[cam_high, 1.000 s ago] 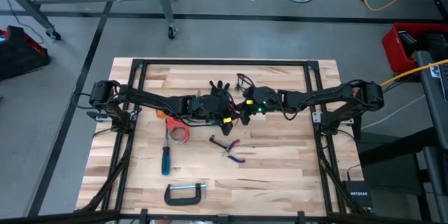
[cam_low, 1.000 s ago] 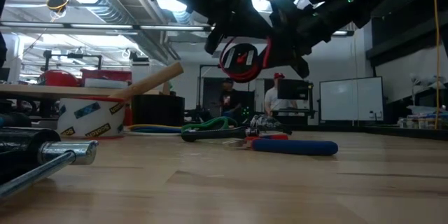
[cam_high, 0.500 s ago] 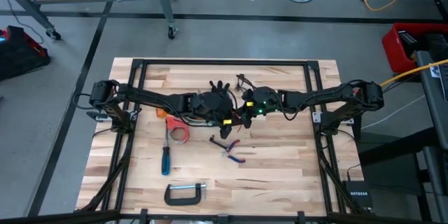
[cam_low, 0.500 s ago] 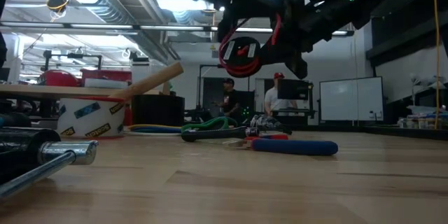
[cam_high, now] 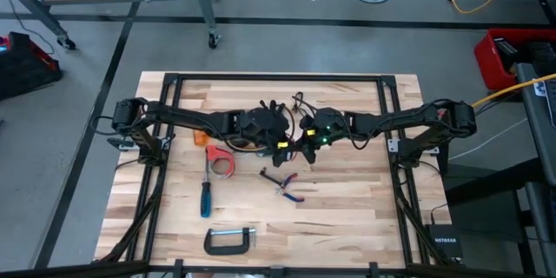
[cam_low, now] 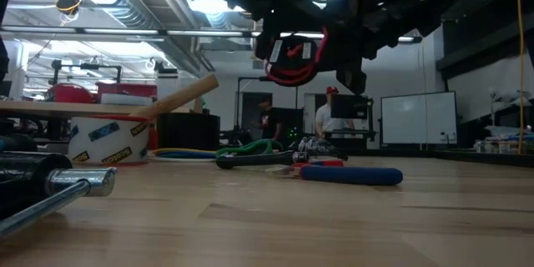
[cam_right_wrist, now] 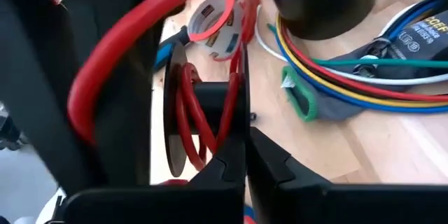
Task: Coil cords
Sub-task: Coil the red wire onto the black spool
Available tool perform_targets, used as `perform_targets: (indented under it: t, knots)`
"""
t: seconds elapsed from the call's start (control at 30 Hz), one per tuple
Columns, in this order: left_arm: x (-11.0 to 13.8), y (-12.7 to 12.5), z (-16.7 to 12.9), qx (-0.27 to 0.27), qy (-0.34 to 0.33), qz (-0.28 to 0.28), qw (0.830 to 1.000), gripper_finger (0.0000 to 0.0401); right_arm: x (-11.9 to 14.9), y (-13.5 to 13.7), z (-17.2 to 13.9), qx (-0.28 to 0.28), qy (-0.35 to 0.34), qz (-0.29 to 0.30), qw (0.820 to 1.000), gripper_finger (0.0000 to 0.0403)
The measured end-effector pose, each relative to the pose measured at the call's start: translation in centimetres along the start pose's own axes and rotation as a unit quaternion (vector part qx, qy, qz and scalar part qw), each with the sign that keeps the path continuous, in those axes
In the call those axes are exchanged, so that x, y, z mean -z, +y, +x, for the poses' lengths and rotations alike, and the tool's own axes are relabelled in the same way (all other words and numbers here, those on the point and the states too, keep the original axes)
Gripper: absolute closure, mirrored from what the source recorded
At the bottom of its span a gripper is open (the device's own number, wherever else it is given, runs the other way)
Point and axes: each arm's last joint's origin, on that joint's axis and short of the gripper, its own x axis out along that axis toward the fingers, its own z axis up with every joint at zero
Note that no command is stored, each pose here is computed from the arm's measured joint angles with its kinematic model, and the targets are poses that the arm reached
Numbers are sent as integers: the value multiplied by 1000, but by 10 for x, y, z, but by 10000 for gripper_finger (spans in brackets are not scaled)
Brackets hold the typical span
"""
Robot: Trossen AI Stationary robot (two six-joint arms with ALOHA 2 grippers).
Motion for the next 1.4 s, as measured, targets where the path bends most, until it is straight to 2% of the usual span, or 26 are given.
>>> perform_targets:
  t: [0.27, 0.43, 0.57, 0.83, 0.97, 1.03, 1.2, 1.4]
  knots:
    - [0, -2, 0, 8, -2, -5, 1000, 401, -2, -4, 0, 65, -39, 8, 997, 402]
    - [1, -3, 0, 12, 1, -11, 1000, 401, -4, -4, -1, 78, -59, 18, 995, 402]
    - [2, -3, 0, 11, 8, -12, 1000, 401, -7, -2, -1, 60, -71, 15, 996, 402]
    - [-6, -4, -6, 20, -14, 14, 1000, 397, 1, -3, 0, 40, -9, 10, 999, 402]
    - [-4, -3, -7, 12, -2, 51, 999, 391, 3, -2, 0, 6, 15, -1, 1000, 402]
    - [-3, -3, -8, 9, 5, 63, 998, 396, 3, -2, 0, 10, 13, -1, 1000, 402]
    - [-3, 4, -9, -5, 19, 50, 999, 396, -6, -10, -2, 97, -56, -2, 994, 402]
    - [-4, 22, -13, -42, 43, 3, 998, 398, -11, -25, -8, 227, -111, -7, 968, 402]
